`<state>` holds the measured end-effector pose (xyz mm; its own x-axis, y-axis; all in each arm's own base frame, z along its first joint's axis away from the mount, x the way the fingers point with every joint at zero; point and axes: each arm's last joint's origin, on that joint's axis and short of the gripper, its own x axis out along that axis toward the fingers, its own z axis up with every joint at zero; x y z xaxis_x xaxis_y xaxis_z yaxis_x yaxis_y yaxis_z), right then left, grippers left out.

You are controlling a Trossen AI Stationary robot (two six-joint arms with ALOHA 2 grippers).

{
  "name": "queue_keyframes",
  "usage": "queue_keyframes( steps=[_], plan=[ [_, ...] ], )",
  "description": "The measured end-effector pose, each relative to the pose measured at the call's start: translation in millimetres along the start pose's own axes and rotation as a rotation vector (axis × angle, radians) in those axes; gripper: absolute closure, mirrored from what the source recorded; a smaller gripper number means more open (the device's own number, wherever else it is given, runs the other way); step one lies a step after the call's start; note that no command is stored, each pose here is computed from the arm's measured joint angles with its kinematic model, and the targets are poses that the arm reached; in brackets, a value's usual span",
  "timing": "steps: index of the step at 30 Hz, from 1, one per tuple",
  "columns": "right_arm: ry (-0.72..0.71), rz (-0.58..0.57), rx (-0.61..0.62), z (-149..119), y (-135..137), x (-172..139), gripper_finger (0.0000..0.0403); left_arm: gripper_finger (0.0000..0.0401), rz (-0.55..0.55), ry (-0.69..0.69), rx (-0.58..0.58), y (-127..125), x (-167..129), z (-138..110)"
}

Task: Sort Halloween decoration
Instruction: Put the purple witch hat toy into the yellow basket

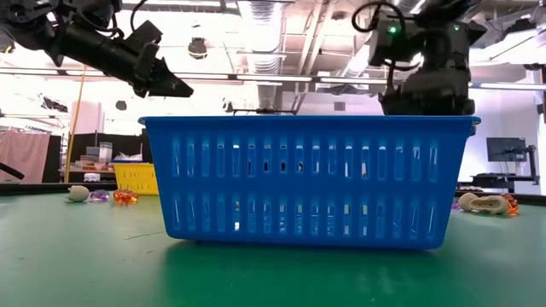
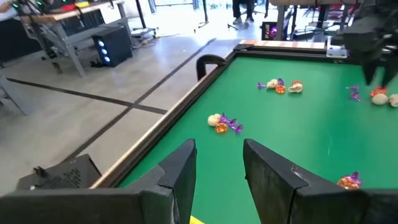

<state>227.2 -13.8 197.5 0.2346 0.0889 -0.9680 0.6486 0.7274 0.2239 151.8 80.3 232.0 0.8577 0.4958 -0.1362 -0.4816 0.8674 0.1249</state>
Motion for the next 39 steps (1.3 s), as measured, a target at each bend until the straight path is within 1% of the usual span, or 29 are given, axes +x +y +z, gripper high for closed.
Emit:
queue_keyframes(
  steps=[3, 7, 12, 16, 20, 23, 26, 31, 32, 36, 39],
  plan=[
    [0.002, -0.048, 0.038, 0, -2, 3, 0.026, 0.0277, -0.018, 0.01, -0.001, -1, 5, -3],
    [0.019, -0.089, 0.037, 2, -2, 11, 0.026, 0.0277, -0.043, 0.012, -0.009, -2, 12, -5],
    [0.083, -0.165, 0.033, 2, -4, 26, 0.026, 0.0277, -0.043, 0.015, -0.002, -2, 15, -6],
    [0.095, -0.234, 0.028, 4, -6, 38, 0.026, 0.0277, -0.043, 0.014, 0.003, -3, 15, -6],
    [0.111, -0.264, 0.027, 5, -7, 44, 0.0262, 0.0277, -0.042, 0.015, 0.007, -3, 15, -6],
    [0.12, -0.27, 0.027, 5, -7, 44, 0.0274, 0.0277, -0.042, 0.016, 0.009, -3, 15, -6],
    [0.115, -0.266, 0.018, 4, -7, 42, 0.0302, 0.0277, -0.042, 0.016, 0.009, -3, 15, -6],
    [0.083, -0.235, -0.019, 4, -6, 34, 0.0377, 0.0277, -0.042, 0.016, 0.01, -3, 15, -6],
    [0.071, -0.225, -0.024, 5, -6, 32, 0.0384, 0.0277, -0.042, 0.016, 0.01, -3, 15, -6],
    [-0.019, -0.154, -0.048, 9, -1, 23, 0.0379, 0.0277, -0.041, 0.016, 0.01, -2, 15, -6],
    [-0.155, -0.053, -0.111, 19, 8, 17, 0.0376, 0.0277, -0.04, 0.016, 0.01, -2, 15, -6]
  ],
)
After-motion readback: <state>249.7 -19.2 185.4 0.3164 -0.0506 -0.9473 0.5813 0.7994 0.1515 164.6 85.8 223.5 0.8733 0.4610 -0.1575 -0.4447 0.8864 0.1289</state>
